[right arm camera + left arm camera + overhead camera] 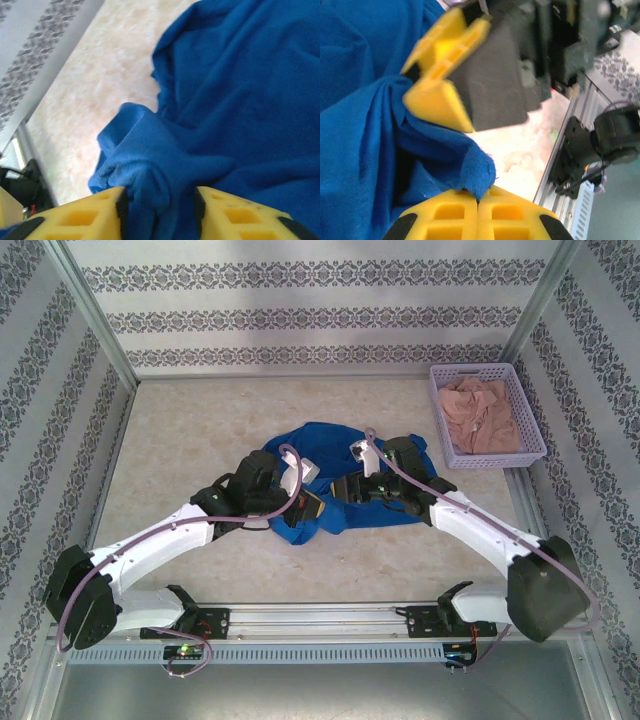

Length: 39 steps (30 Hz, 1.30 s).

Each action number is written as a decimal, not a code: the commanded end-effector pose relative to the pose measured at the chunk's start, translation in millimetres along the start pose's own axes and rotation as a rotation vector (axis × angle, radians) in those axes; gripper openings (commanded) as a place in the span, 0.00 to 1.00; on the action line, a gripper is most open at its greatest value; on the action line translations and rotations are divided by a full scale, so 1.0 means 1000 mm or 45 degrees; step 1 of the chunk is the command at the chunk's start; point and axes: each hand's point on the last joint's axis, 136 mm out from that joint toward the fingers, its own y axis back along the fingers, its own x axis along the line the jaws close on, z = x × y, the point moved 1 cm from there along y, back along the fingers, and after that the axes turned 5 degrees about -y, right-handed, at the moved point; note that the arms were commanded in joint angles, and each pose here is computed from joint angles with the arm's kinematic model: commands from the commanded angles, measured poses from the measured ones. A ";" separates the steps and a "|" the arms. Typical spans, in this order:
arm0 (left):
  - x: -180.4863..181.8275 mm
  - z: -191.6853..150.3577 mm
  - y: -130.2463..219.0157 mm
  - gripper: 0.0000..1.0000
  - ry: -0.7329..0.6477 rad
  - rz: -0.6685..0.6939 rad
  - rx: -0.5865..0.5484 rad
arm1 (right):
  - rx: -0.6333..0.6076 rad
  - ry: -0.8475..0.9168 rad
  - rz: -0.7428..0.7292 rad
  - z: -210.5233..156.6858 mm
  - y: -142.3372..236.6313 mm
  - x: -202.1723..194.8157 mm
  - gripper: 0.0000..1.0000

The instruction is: Fold the inside-out t-shirt

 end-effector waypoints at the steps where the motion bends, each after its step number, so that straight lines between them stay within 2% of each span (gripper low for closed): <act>1: 0.007 0.022 0.004 0.00 0.185 0.115 -0.043 | -0.057 0.080 -0.247 -0.007 0.030 -0.020 0.48; 5: 0.007 0.027 -0.002 0.00 0.296 0.129 -0.070 | -0.153 0.245 -0.086 -0.028 0.035 0.009 0.55; 7: 0.002 0.031 -0.006 0.00 0.311 0.102 -0.080 | -0.204 0.309 -0.018 -0.036 0.027 0.024 0.62; 14: -0.015 0.039 -0.011 0.00 0.340 0.001 -0.100 | -0.358 0.353 0.056 -0.022 -0.007 0.043 0.72; 16: -0.017 0.041 -0.008 0.00 0.330 -0.011 -0.118 | -0.392 0.337 0.035 -0.015 -0.016 0.041 0.66; 17: -0.018 0.042 -0.007 0.00 0.325 -0.014 -0.128 | -0.418 0.328 0.042 -0.013 -0.018 0.041 0.59; 21: -0.019 0.044 -0.002 0.00 0.302 -0.012 -0.146 | -0.469 0.299 0.032 -0.009 -0.015 0.035 0.06; 22: -0.018 0.044 -0.001 0.00 0.294 -0.009 -0.148 | -0.462 0.298 0.039 -0.010 -0.014 0.032 0.00; 23: -0.016 0.044 0.002 0.00 0.285 0.002 -0.155 | -0.446 0.296 0.053 -0.012 -0.012 0.030 0.00; 24: -0.012 0.044 0.007 0.06 0.272 0.026 -0.161 | -0.429 0.289 0.078 -0.015 -0.010 0.026 0.00; 26: 0.003 0.040 0.020 0.30 0.255 0.120 -0.187 | -0.411 0.272 0.163 -0.018 -0.002 0.022 0.00; 29: 0.019 0.026 0.027 0.50 0.243 0.176 -0.181 | -0.396 0.264 0.265 -0.020 0.010 0.023 0.00; 33: 0.021 0.010 0.010 0.56 0.229 0.124 -0.084 | -0.398 0.254 0.336 -0.019 0.018 0.027 0.00; 36: 0.019 0.007 -0.005 0.56 0.231 0.058 -0.047 | -0.406 0.255 0.343 -0.018 0.022 0.026 0.00; 39: 0.025 0.008 -0.018 0.55 0.230 0.066 -0.010 | -0.408 0.252 0.341 -0.019 0.023 0.025 0.00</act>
